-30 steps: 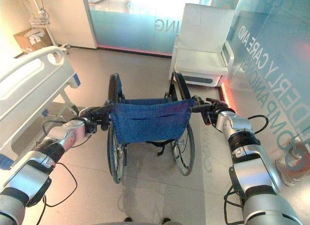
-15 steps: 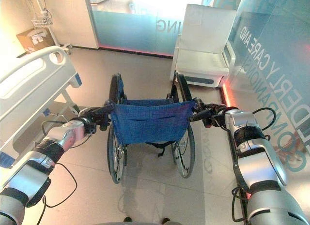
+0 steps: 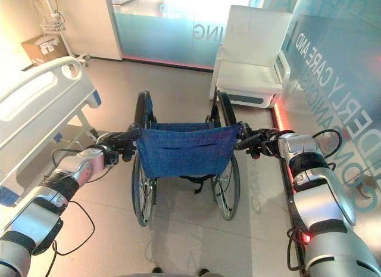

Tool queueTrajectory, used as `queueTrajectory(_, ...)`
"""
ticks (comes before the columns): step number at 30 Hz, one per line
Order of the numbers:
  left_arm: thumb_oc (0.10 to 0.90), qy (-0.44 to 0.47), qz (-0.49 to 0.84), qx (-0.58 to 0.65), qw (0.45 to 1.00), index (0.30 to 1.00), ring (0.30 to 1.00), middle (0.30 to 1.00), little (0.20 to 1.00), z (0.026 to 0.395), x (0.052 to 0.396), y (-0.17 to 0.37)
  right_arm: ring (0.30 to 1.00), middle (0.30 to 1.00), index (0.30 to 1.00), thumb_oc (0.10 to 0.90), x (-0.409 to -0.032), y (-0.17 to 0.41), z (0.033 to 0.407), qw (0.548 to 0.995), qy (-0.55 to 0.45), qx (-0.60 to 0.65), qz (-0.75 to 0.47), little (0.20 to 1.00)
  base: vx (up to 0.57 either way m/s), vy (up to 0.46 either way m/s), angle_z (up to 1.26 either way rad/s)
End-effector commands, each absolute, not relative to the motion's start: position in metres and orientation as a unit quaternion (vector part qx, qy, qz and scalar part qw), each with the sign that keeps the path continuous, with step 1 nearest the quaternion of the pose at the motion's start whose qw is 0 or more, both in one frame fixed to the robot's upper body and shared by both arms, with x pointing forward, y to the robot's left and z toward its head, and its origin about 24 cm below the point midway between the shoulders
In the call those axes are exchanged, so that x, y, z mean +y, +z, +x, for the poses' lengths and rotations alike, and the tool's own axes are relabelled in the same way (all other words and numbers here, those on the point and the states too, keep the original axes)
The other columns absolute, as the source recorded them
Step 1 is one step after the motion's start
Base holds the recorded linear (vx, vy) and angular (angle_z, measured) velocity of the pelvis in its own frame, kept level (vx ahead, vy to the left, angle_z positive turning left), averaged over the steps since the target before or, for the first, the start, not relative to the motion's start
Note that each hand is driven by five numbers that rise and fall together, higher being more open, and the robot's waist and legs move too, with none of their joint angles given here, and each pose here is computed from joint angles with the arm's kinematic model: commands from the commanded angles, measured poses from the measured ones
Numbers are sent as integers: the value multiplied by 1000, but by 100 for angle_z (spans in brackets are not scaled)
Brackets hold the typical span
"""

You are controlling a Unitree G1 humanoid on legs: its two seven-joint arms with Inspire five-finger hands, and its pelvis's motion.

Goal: Push the wheelchair next to the bed

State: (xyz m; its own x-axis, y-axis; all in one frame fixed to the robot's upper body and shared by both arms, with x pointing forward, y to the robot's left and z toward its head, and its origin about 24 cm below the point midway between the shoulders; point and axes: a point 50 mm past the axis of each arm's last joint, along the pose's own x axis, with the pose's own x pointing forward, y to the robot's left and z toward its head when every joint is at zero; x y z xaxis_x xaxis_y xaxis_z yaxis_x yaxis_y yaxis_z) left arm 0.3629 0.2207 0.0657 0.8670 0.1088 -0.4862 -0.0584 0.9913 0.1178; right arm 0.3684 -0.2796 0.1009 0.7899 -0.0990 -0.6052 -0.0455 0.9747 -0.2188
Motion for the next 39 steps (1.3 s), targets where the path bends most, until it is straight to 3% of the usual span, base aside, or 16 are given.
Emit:
queueTrajectory(1,400,12,-42,108,993,300,300,300,300,392,198,134,300,300,300,400,-175,130,392,966,195,168,0,300,0,0,0)
queueTrajectory(14,400,5,-34,133,990,300,300,300,300,386,209,124,300,300,300,400,-170,137,386,964,232,125,23,300,0,1,0)
queueTrajectory(21,400,-61,-33,169,983,300,300,300,300,382,201,117,300,300,300,400,-168,134,384,961,242,136,5,300,0,0,0)
queueTrajectory(25,458,-117,-33,206,971,387,387,387,387,378,189,110,300,300,300,400,-167,132,383,960,242,142,0,300,0,0,0)
queueTrajectory(28,400,-136,-29,224,965,300,300,300,300,378,182,110,300,300,300,400,-165,129,383,959,241,147,-4,300,0,0,0)
queueTrajectory(39,400,-127,-86,235,960,300,300,300,300,378,170,105,300,300,300,400,-150,125,384,955,254,151,5,300,0,0,0)
